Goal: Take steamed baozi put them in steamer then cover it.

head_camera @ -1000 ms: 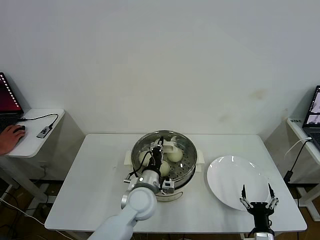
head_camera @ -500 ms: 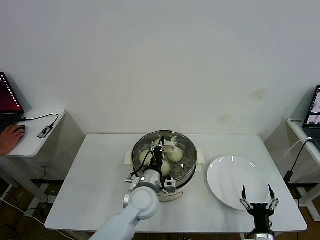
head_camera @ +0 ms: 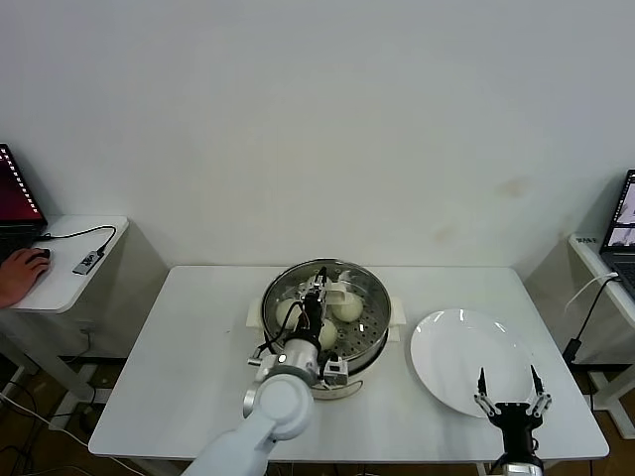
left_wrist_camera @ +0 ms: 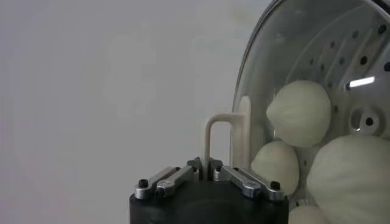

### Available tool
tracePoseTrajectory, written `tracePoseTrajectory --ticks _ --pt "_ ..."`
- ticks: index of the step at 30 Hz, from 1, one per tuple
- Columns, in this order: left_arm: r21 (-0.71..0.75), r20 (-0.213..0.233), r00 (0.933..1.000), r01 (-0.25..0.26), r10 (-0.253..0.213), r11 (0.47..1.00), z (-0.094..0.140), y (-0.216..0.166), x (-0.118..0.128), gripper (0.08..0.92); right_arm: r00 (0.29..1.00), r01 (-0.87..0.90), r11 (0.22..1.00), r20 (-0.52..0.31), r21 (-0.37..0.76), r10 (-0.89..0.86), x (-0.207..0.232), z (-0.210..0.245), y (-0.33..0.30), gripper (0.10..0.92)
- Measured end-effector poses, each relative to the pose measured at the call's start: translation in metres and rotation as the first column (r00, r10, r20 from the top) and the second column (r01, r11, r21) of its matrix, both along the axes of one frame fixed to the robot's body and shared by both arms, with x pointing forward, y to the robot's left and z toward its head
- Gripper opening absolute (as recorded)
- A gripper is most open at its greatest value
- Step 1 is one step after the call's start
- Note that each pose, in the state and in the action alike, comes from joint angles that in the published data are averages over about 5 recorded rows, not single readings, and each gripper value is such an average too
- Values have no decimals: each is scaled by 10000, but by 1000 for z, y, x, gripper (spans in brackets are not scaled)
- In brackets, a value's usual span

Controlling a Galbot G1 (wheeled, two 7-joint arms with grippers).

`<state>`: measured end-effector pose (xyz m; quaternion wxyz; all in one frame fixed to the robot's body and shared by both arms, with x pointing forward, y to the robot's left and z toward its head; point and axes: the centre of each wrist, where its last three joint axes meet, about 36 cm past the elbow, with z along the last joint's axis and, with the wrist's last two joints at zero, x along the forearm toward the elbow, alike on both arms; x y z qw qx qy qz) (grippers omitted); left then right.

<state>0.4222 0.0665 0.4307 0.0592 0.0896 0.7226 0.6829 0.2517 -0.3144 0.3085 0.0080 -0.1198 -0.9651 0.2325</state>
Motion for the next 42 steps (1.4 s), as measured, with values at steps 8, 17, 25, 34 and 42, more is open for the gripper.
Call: tracePoseTrajectory --ticks 8,17,25,34,42 --pt "-202 49 10000 -25 26 9998 1 9 -11 585 10000 -17 10000 -7 -10 17 -2 2 1 823" --pt "-838 47 9998 173 -169 9963 8 28 -46 809 10000 -77 10000 -48 -17 77 -5 2 3 823" --pt "-3142 59 9994 346 -345 9487 16 64 -87 823 9995 -295 9995 -65 71 295 -7 5 6 823" --pt "-7589 -665 9973 -300 -315 6505 -18 126 -122 823 9931 -1112 9913 -302 710 1135 -13 10 14 823" --pt "-9360 -1828 9831 -1729 -37 3067 -48 161 -162 823 9697 -2202 9588 -667 1794 2352 -27 17 25 823"
